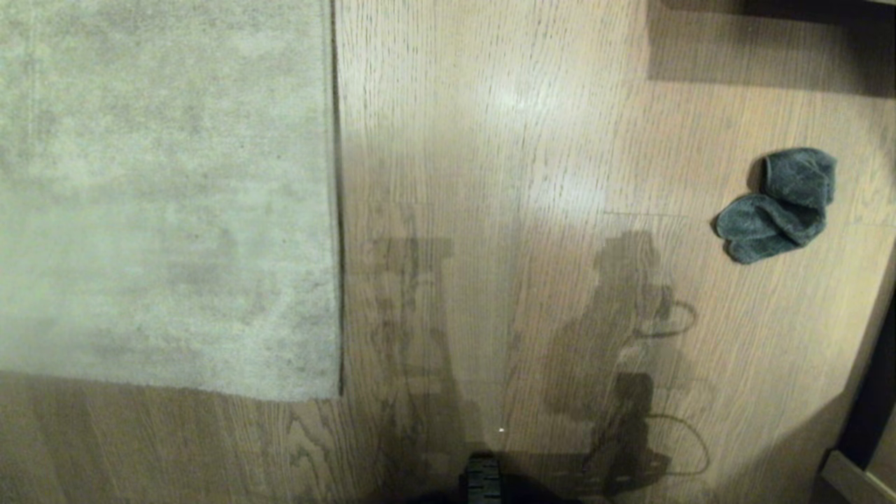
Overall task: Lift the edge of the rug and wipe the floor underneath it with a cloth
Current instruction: Pick up the rag
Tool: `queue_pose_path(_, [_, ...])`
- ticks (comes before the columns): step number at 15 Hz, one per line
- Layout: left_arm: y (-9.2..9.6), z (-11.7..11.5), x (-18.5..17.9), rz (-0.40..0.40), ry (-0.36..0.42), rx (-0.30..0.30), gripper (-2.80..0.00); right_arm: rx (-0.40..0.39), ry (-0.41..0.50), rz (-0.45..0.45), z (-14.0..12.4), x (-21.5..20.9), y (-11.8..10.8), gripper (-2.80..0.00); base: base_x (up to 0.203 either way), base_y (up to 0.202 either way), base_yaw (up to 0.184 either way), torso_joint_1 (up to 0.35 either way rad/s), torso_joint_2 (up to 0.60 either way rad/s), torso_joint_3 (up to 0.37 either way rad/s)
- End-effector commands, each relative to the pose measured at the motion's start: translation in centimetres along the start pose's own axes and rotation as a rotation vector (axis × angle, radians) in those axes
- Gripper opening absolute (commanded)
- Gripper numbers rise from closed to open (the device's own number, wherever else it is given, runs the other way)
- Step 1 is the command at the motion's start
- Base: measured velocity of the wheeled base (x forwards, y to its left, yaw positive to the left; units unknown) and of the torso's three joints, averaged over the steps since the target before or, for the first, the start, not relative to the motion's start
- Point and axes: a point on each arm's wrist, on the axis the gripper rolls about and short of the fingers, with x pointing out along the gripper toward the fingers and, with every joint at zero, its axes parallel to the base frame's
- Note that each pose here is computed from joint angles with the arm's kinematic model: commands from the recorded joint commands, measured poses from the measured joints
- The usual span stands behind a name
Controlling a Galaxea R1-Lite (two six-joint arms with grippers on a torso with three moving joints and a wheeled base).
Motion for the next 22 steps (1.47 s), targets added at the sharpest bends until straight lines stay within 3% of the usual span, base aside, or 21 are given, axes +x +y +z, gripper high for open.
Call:
queue_pose_path(1, [0.0,0.0,0.0,0.001,0.001,0.000,-2.80,0.018,0.074,0.012,2.2,4.5,-0.2,-2.80,0.000,0.000,0.000,0.000,0.00,0.000])
queue_pose_path(4, [0.0,0.0,0.0,0.000,0.001,-0.001,-2.80,0.026,0.017,0.021,4.1,7.5,-0.4,-2.80,0.000,0.000,0.000,0.000,0.00,0.000])
queue_pose_path(5, [0.0,0.0,0.0,0.000,0.001,0.000,-2.80,0.027,0.017,0.021,4.4,8.0,-0.4,0.00,0.000,0.000,0.000,0.000,0.00,0.000])
queue_pose_path(9, [0.0,0.0,0.0,0.000,0.001,0.000,-2.80,0.075,0.042,0.004,4.7,9.4,-0.6,0.00,0.000,0.000,0.000,0.000,0.00,0.000])
queue_pose_path(12, [0.0,0.0,0.0,0.001,0.001,0.000,-2.80,0.091,0.071,-0.084,4.9,11.3,-1.8,0.00,0.000,0.000,0.000,0.000,0.00,0.000])
queue_pose_path(16, [0.0,0.0,0.0,0.000,0.001,0.000,-2.80,0.090,0.012,-0.135,5.1,15.5,-3.5,0.00,0.000,0.000,0.000,0.000,0.00,0.000])
queue_pose_path(19, [0.0,0.0,0.0,0.001,0.001,0.000,-2.80,0.059,-0.092,-0.171,5.4,18.6,-5.0,0.00,0.000,0.000,0.000,0.000,0.00,0.000])
queue_pose_path(22, [0.0,0.0,0.0,0.001,0.001,0.000,-2.80,-0.068,-0.139,-0.209,5.5,20.8,-7.2,0.00,0.000,0.000,0.000,0.000,0.00,0.000])
